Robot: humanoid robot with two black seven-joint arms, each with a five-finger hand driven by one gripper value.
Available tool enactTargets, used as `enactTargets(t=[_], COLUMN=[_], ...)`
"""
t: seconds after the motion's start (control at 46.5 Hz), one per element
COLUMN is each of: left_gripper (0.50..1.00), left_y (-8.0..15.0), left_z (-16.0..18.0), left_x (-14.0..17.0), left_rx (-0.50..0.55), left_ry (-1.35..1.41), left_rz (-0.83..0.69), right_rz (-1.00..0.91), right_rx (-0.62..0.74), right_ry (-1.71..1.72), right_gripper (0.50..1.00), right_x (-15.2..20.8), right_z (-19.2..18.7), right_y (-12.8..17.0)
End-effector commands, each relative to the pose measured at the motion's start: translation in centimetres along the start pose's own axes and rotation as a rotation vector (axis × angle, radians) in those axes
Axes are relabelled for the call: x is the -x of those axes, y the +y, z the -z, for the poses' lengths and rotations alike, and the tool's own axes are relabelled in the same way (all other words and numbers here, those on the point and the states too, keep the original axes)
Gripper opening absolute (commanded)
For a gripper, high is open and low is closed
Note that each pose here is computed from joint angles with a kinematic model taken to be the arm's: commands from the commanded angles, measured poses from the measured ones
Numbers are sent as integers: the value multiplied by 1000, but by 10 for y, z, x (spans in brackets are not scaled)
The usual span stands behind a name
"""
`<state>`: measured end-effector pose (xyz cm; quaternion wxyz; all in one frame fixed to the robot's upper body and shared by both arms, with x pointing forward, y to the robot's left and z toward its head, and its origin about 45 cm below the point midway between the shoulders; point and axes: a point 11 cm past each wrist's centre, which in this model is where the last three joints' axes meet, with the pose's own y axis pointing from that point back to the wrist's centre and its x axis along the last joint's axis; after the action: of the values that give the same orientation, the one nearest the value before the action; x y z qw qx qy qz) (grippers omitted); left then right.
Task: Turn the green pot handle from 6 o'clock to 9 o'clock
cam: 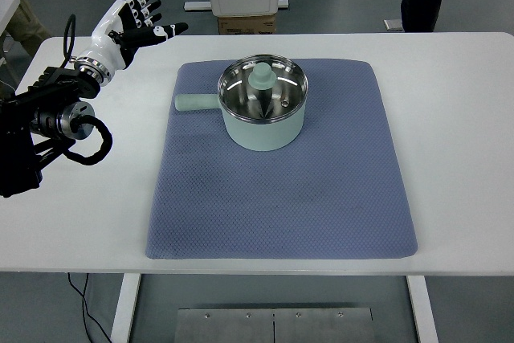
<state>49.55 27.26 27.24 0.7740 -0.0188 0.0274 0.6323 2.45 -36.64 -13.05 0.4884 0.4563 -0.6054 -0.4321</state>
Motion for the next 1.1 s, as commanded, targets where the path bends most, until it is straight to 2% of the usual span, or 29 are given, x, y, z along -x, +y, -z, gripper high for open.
enactTargets(t=[0.0,0.452,1.075], left_gripper=[1000,1000,1000], left_y=[0,0,-8], left_z=[4,15,25], left_x=[-5,-15,-1], left_rx=[-6,-21,-26], left_ry=[10,124,315], left_rz=[-22,-113,-208], right_rz=[1,0,0], right_rx=[0,0,0], right_ry=[0,0,0], right_gripper=[1000,1000,1000], right_x=[0,0,0], right_z=[0,0,0], right_y=[0,0,0])
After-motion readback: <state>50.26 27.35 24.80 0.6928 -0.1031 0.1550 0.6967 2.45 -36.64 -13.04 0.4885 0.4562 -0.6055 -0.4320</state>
